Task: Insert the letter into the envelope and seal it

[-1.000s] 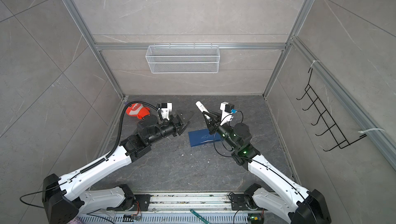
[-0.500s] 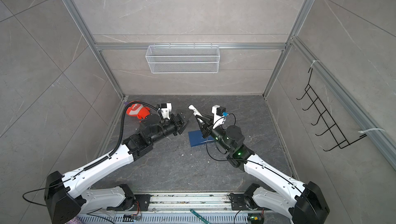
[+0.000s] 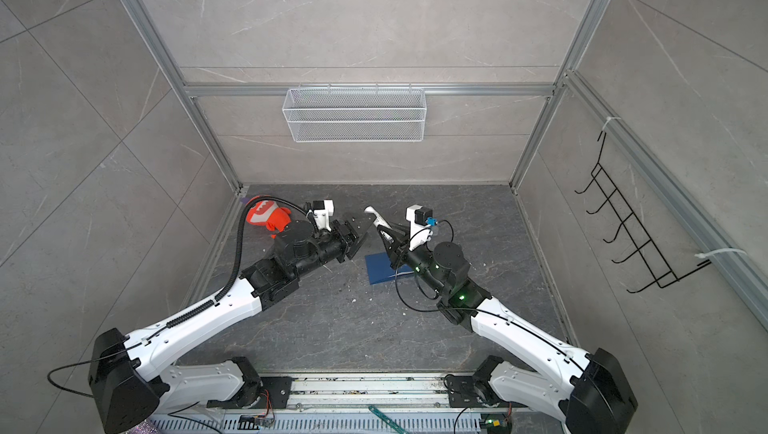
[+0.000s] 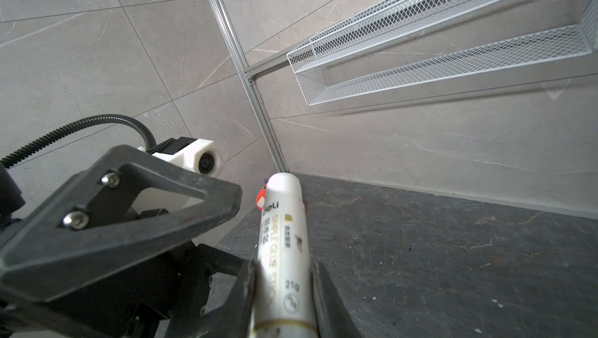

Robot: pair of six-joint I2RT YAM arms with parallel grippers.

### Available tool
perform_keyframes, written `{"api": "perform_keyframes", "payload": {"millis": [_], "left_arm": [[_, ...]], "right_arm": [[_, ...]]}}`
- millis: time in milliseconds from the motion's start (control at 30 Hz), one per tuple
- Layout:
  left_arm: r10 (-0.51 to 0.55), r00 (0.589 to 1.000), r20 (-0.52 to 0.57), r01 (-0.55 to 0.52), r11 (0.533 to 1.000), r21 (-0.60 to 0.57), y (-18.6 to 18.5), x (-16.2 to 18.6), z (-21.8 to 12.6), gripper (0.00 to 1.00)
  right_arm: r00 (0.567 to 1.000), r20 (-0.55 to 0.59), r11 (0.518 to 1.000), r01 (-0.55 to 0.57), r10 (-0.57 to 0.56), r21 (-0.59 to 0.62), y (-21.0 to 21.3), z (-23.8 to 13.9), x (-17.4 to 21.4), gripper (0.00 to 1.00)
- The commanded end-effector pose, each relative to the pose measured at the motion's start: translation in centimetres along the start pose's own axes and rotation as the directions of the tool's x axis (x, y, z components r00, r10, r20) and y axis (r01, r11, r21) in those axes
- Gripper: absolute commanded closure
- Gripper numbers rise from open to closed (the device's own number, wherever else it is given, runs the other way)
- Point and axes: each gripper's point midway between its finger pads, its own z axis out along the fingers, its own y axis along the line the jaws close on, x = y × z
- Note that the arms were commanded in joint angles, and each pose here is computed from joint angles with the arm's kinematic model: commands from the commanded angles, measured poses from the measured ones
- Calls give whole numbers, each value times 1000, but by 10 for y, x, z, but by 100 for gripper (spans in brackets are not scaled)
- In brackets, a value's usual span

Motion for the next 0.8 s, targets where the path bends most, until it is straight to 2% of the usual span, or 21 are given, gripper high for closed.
{"api": "perform_keyframes", "payload": {"millis": [0, 400, 767], "left_arm": [[29, 999, 41, -32, 996, 86, -33, -12, -5, 22], [33, 998, 61, -37, 996, 80, -34, -15, -3, 42], [7, 996, 90, -16, 996, 92, -35, -21, 0, 54]], "right_arm": [[1000, 25, 1000, 19, -19, -4, 7, 4, -14, 100], [1000, -9, 1000, 18, -18, -2, 11, 9, -8, 100], [1000, -24, 1000, 15, -16, -11, 15, 11, -3, 100]]}}
